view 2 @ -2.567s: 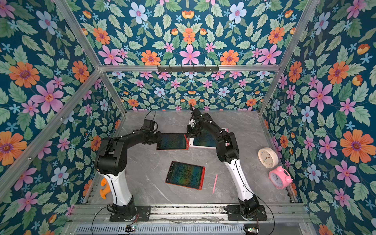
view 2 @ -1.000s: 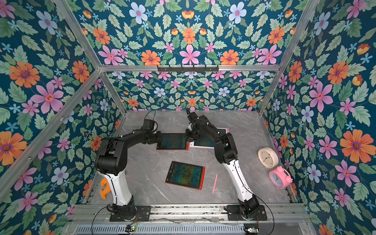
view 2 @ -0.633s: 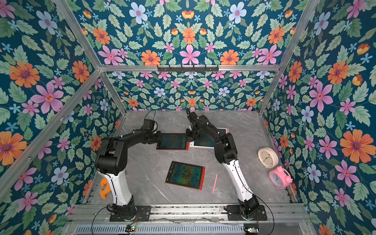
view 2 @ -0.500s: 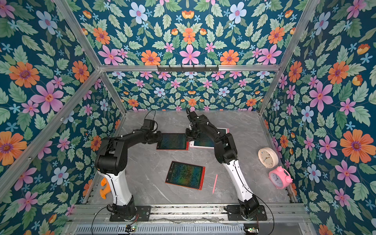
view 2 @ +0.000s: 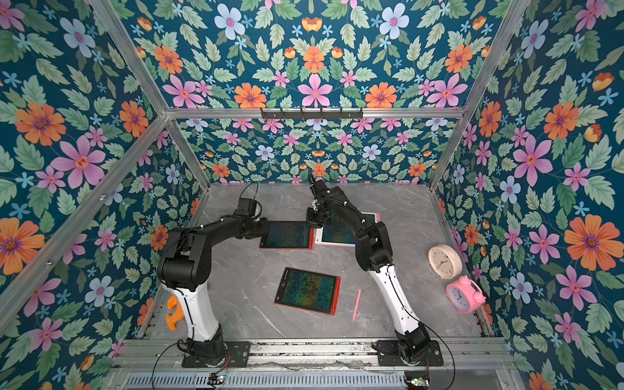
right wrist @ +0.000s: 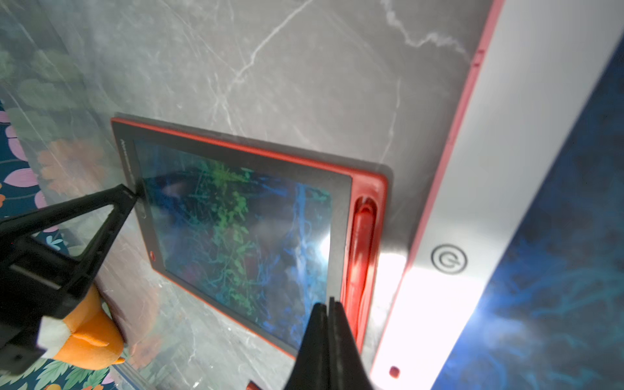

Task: Place the stylus back onto the writing tablet
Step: Place the stylus on the writing tablet.

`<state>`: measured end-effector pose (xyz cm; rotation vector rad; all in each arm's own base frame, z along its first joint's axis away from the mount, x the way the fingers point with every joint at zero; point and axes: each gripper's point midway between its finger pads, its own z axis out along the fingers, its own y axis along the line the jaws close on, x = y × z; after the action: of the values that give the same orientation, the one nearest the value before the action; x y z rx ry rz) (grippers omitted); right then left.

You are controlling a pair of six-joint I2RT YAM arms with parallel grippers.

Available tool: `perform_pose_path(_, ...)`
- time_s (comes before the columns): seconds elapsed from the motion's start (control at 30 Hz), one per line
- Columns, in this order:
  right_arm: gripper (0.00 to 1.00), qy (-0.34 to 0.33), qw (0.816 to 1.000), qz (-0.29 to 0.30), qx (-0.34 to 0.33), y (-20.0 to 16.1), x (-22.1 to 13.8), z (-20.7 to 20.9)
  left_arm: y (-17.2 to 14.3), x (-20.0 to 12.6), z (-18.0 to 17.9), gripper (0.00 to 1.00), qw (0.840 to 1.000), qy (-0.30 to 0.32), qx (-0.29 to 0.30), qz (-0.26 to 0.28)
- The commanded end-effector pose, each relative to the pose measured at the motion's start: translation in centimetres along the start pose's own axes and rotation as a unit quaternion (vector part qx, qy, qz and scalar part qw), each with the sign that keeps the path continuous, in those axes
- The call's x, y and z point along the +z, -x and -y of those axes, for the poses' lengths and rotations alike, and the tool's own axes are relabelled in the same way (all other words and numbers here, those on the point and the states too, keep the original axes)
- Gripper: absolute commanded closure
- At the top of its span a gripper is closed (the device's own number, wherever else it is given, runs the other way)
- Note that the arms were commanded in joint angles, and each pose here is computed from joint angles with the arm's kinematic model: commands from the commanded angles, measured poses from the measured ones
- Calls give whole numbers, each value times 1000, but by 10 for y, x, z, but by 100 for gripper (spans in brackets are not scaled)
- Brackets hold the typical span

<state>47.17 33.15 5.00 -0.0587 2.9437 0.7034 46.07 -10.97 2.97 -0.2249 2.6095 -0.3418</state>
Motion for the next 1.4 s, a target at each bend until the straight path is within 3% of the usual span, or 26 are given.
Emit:
perform_pose_path(0.0,97,-11,1000,-18,5,-8,4,6,-28,2,-11,100,998,22,-6,-53)
perform_pose_path(0.43,100,-27,999,-37,6,-15,26,19,-29,3,-12,100,998,24,-6,-55)
perform_pose_path(0.63,100,-112,992,-55,-7,-27,41,49,-29,3,-13,100,998,26,-7,-56)
perform_pose_path(0.83,100,-212,974,-61,-46,-39,45,70,-29,4,-13,100,998,25,-7,-57)
perform_pose_path(1.37,100,-268,958,-76,-73,-52,36,78,-30,3,-11,100,998,21,-8,-57)
